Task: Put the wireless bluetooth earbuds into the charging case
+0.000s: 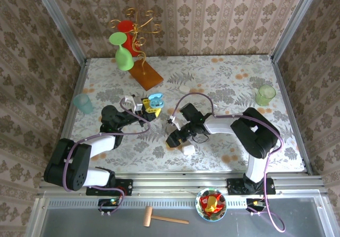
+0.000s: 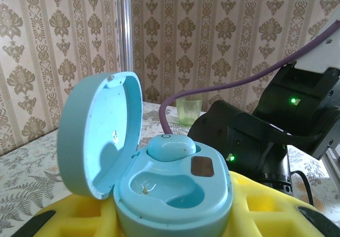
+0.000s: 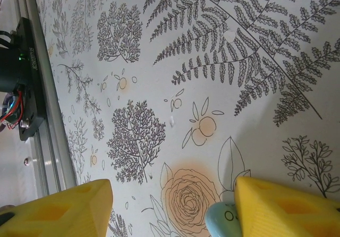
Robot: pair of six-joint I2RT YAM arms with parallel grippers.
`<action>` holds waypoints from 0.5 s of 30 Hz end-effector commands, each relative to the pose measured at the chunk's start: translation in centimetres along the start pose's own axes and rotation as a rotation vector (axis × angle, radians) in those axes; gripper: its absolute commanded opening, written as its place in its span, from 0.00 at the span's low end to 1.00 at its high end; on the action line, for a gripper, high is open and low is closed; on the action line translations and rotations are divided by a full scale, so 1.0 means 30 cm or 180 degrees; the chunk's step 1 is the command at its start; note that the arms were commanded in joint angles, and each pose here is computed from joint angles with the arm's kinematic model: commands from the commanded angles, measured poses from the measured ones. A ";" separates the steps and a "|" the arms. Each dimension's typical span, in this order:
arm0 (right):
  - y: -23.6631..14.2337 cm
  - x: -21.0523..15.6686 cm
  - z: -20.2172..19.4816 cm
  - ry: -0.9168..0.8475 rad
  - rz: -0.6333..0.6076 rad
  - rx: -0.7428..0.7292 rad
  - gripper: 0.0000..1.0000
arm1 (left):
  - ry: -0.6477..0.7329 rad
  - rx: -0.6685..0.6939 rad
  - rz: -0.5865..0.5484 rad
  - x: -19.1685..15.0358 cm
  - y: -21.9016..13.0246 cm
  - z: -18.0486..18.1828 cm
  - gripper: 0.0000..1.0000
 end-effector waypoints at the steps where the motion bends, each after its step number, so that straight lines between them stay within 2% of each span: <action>1: -0.022 -0.065 -0.050 0.0107 0.0163 -0.0187 0.63 | 0.0117 -0.0076 -0.0109 0.044 0.010 -0.009 0.22; 10: -0.041 -0.115 -0.016 0.0102 0.0258 -0.0026 0.56 | 0.0129 -0.0096 -0.0113 0.047 0.021 -0.005 0.22; 15: -0.041 -0.107 0.006 0.0069 0.0238 0.0092 0.49 | 0.0129 -0.0132 -0.0112 0.048 0.033 -0.004 0.22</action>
Point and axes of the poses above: each hand's point on the last joint's axis, 136 mm out from that joint toward the fingers, its own y axis out along the fingers, its own z axis along the line the jaws close on, x = y × z, the point moved 1 cm from there along -y, back along the fingers, and after that the axes turned 2 degrees about y, right-handed, at the moved point
